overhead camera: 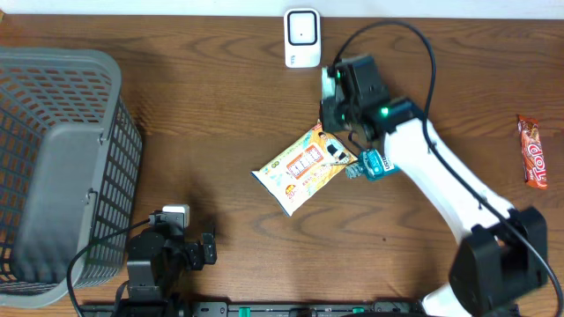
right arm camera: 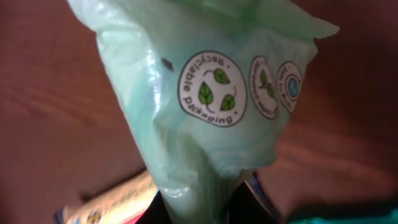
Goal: Scan the item barcode
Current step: 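Raise the green packet up under the scanner with the right gripper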
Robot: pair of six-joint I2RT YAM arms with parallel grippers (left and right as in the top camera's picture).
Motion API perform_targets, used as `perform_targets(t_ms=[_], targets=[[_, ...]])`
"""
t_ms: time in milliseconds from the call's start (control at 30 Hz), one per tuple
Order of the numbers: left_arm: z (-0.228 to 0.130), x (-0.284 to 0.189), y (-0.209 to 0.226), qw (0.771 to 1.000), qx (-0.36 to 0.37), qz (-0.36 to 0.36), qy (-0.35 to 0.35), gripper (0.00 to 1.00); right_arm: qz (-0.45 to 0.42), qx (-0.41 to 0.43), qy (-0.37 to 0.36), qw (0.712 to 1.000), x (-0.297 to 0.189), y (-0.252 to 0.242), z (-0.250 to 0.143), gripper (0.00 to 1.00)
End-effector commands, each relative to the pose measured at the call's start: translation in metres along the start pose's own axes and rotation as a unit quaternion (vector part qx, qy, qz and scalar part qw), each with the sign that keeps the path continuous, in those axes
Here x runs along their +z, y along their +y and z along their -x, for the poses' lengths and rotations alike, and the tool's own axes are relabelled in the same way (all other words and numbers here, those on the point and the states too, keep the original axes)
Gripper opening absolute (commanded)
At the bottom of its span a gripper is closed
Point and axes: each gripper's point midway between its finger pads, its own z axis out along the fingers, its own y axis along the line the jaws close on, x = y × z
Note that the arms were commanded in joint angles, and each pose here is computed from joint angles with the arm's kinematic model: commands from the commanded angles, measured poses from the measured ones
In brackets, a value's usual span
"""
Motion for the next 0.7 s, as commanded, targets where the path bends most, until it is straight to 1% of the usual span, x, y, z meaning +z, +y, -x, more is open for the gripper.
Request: perform_targets(t_ms=[0, 100, 267, 500, 667], targets=[[-0.005, 0.001, 0.000, 1.000, 0.004, 0.000, 0.008, 0.98, -0.008, -0.024, -0.013, 1.000, 0.008, -0.002, 0.026, 0.01], [-0.005, 0.001, 0.000, 1.000, 0.004, 0.000, 0.008, 0.98, -0.021, -0.039, -0.026, 0.999, 0.017, -0.003, 0.048, 0.01], [-0.005, 0.001, 0.000, 1.000, 0.004, 0.000, 0.008, 0.98, -0.087, -0.064, -0.051, 0.993, 0.034, -0.020, 0.082, 0.01], [-0.005, 0.001, 0.000, 1.000, 0.004, 0.000, 0.008, 0.98, -0.090, -0.100, -0.058, 0.989, 0.082, -0.016, 0.110, 0.01], [-0.005, 0.001, 0.000, 1.000, 0.004, 0.000, 0.008, 0.98, -0.084, -0.124, -0.071, 0.986, 0.113, -0.003, 0.127, 0.01]])
